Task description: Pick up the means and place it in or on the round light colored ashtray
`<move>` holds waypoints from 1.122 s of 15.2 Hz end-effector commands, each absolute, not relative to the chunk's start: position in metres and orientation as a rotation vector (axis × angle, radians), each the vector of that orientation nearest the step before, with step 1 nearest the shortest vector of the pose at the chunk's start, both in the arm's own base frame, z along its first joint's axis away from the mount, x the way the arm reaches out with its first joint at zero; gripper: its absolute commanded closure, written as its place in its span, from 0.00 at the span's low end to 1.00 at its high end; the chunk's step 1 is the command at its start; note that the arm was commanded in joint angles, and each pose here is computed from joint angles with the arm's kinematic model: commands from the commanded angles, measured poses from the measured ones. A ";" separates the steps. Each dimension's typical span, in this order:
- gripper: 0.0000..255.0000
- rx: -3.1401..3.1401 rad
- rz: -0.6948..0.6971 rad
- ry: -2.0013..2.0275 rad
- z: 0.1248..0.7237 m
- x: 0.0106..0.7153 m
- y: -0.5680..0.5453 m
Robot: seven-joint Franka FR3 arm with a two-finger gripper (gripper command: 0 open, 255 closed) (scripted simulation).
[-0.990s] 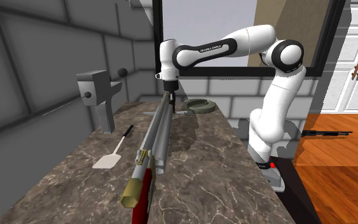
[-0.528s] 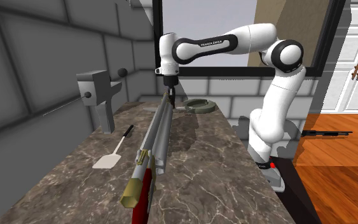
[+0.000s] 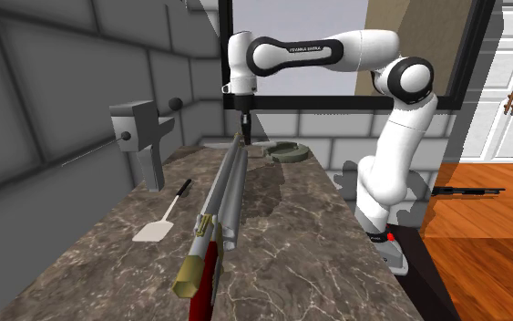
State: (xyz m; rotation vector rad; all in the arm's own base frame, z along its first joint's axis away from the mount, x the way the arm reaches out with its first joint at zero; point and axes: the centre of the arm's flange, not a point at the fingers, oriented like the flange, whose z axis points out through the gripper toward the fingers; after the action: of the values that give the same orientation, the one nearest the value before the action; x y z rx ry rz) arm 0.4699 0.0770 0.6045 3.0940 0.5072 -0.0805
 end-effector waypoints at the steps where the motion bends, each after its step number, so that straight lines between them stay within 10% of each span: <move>1: 1.00 3.094 -0.081 0.507 0.615 0.470 0.077; 17: 1.00 3.094 -0.081 0.507 0.661 0.394 -0.013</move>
State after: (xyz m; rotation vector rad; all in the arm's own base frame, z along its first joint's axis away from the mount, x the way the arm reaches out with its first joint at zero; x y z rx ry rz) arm 0.4010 -0.0014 0.6576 3.0937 0.5060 -0.0810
